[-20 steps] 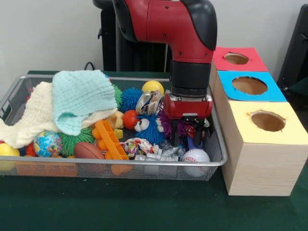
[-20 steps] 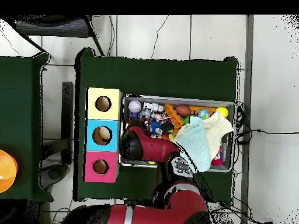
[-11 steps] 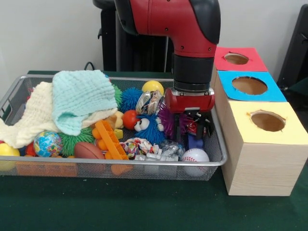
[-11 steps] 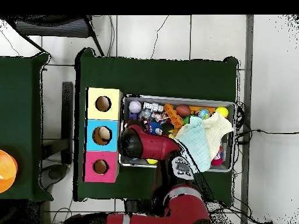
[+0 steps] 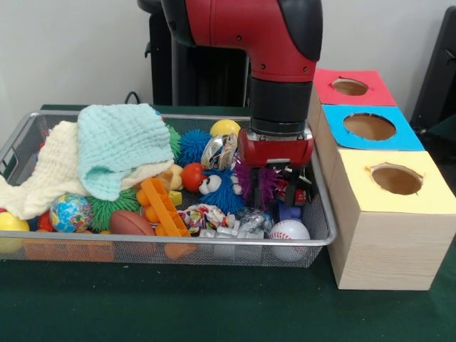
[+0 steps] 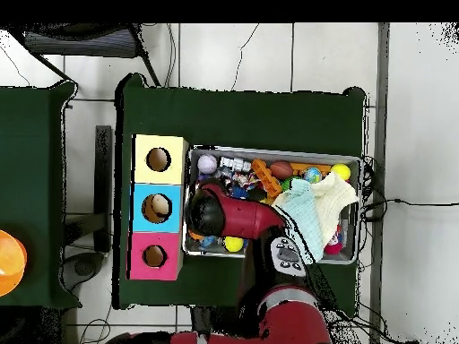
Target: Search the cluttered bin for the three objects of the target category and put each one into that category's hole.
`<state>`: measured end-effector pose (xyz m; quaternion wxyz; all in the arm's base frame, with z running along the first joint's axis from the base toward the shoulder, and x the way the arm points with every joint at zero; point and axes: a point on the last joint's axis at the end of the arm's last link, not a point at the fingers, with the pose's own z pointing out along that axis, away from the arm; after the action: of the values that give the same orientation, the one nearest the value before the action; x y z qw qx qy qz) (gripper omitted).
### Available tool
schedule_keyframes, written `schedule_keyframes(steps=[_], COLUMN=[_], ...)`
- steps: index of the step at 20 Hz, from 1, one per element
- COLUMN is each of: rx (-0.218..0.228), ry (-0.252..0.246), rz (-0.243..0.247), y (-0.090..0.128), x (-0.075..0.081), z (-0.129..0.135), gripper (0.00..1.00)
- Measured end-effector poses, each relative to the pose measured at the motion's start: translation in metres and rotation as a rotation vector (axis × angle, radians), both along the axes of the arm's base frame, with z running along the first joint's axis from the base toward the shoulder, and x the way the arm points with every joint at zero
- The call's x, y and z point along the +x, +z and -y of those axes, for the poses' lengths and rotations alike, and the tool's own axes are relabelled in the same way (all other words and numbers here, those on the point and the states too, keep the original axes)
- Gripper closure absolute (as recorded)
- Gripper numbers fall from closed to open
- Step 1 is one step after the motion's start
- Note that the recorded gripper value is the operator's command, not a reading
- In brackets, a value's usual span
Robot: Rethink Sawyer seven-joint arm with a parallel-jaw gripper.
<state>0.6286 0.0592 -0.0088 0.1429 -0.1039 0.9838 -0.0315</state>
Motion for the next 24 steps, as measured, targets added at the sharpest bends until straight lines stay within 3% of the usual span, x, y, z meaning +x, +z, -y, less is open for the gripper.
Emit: schedule_keyframes(steps=[6,10,15,24], rx=[0.009,0.011,0.01,0.01], ry=[-0.01,-0.003,0.014,0.017], rz=[0.009,-0.002,-0.015,-0.016], y=[-0.015,-0.031,-0.041,-0.042], x=[0.01,0.008,0.0,0.002], z=[0.021,0.034,0.036,0.035], gripper=[0.0,0.0,0.0,0.0])
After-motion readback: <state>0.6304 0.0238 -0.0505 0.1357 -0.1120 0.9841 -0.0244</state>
